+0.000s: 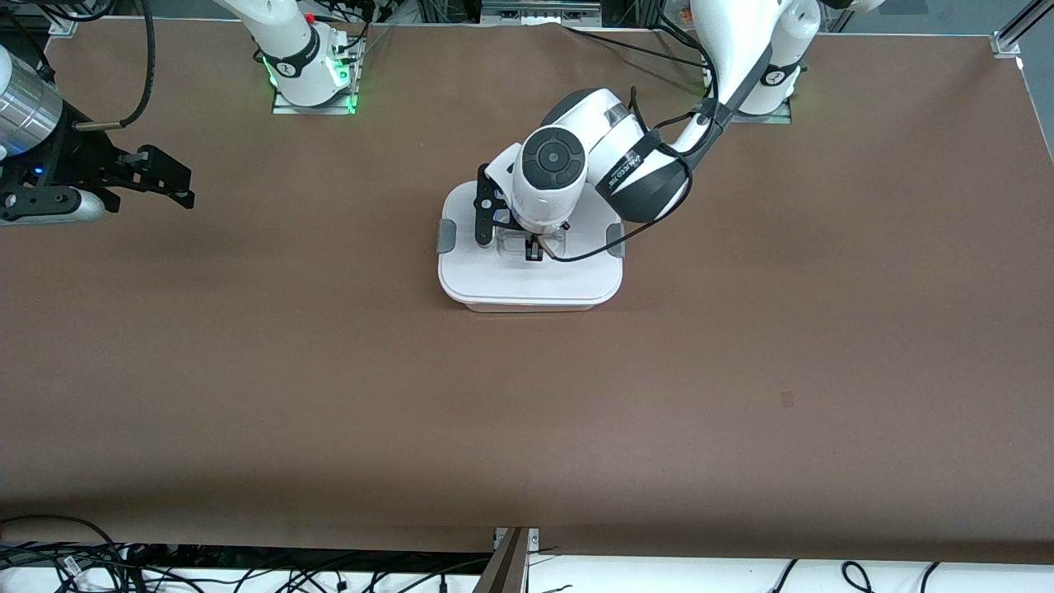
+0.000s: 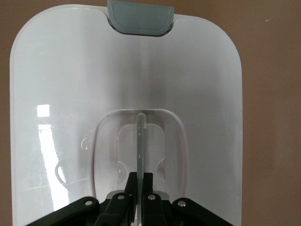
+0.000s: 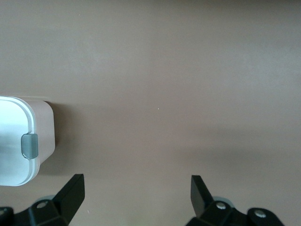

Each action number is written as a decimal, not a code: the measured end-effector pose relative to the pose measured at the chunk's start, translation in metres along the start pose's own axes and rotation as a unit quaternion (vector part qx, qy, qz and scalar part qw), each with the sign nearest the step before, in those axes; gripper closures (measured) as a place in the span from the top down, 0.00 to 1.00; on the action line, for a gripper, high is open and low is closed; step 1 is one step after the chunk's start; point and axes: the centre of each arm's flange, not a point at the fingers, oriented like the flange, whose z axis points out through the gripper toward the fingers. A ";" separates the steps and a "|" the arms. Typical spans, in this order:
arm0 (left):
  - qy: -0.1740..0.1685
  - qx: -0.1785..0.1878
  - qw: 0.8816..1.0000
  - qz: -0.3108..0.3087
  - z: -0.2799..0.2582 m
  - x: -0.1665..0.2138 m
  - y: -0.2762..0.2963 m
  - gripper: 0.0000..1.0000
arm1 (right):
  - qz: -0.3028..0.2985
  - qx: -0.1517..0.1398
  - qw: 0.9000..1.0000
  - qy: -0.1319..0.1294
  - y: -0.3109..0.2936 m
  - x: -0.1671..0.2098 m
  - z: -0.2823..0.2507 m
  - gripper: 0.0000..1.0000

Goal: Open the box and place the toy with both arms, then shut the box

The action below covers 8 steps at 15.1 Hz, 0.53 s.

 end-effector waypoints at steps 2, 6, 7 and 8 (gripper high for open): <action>0.000 0.000 1.000 -0.004 0.000 0.000 0.000 0.07 | 0.000 0.000 1.000 0.000 0.000 0.000 0.000 1.00; -0.001 -0.001 1.000 -0.014 0.002 0.000 0.000 0.07 | 0.000 0.000 1.000 0.000 0.000 0.000 0.000 1.00; -0.001 -0.002 1.000 -0.015 0.002 0.000 0.000 0.07 | 0.002 0.000 1.000 0.000 0.000 0.000 0.000 1.00; -0.001 -0.002 1.000 -0.015 0.002 0.000 0.000 0.07 | 0.002 0.000 1.000 0.000 0.000 0.000 0.000 1.00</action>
